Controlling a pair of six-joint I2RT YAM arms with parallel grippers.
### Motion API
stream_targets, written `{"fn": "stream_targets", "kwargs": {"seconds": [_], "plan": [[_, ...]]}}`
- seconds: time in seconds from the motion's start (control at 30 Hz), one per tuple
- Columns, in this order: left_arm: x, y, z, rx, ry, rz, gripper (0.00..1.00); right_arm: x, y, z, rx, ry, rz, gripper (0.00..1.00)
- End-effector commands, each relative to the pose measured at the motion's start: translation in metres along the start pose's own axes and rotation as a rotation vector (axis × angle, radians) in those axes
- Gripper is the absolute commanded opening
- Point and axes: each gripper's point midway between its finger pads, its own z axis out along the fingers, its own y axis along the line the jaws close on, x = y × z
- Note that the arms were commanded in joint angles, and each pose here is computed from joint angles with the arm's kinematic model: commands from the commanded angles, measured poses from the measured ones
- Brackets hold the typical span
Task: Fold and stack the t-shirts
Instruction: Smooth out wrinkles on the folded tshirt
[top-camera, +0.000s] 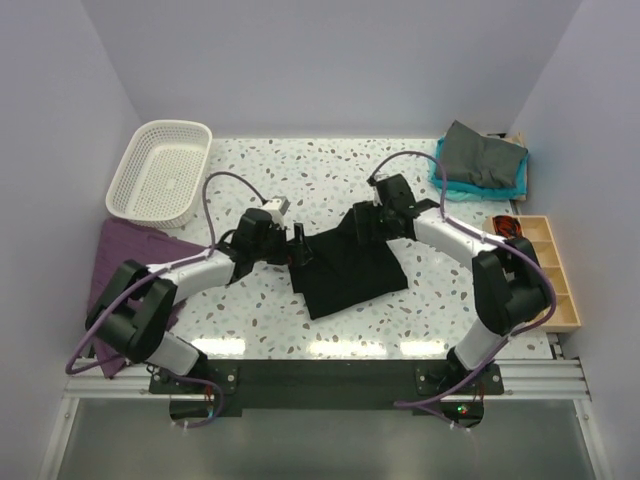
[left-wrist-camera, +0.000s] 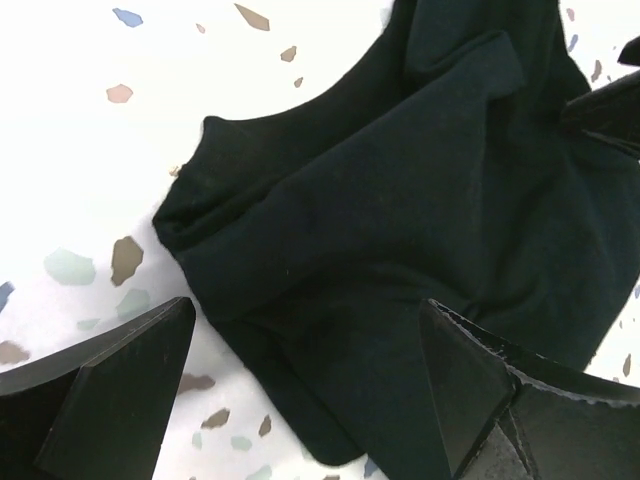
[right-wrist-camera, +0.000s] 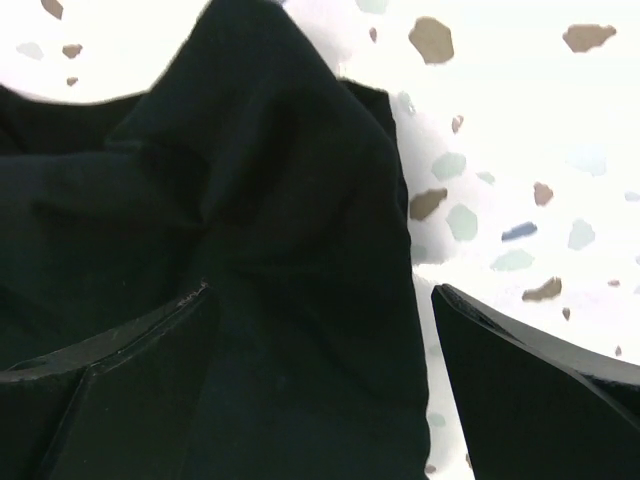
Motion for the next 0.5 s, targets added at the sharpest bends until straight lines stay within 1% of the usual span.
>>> {"fn": "stream_targets", "kwargs": {"seconds": [0.0,0.03,0.07,0.2,0.33,0.4,0.43,0.47], "plan": [[-0.027,-0.02,0.015,0.058,-0.067,0.002,0.98,-0.046,0.018,0.003,-0.06,-0.094,-0.001,0.91],[-0.032,-0.022,0.018,0.058,-0.075,0.004,0.98,-0.048,0.018,0.004,-0.06,-0.097,-0.004,0.89],[-0.03,-0.019,0.023,0.046,-0.068,0.003,0.97,-0.056,0.018,0.005,-0.06,-0.113,-0.008,0.89],[-0.032,-0.011,0.034,0.008,-0.065,0.008,0.96,-0.066,0.009,0.015,-0.045,-0.11,0.007,0.89],[-0.031,-0.007,0.045,-0.008,-0.05,0.01,0.88,-0.071,-0.001,0.029,-0.075,-0.097,0.044,0.83],[-0.031,-0.006,0.048,-0.009,-0.052,0.01,0.86,-0.073,-0.01,0.033,-0.089,-0.097,0.061,0.82],[-0.029,-0.005,0.05,-0.01,-0.05,0.01,0.83,-0.073,-0.014,0.038,-0.097,-0.104,0.07,0.82],[-0.029,-0.003,0.051,-0.015,-0.052,0.009,0.82,-0.075,-0.019,0.038,-0.137,-0.105,0.092,0.82]]}}
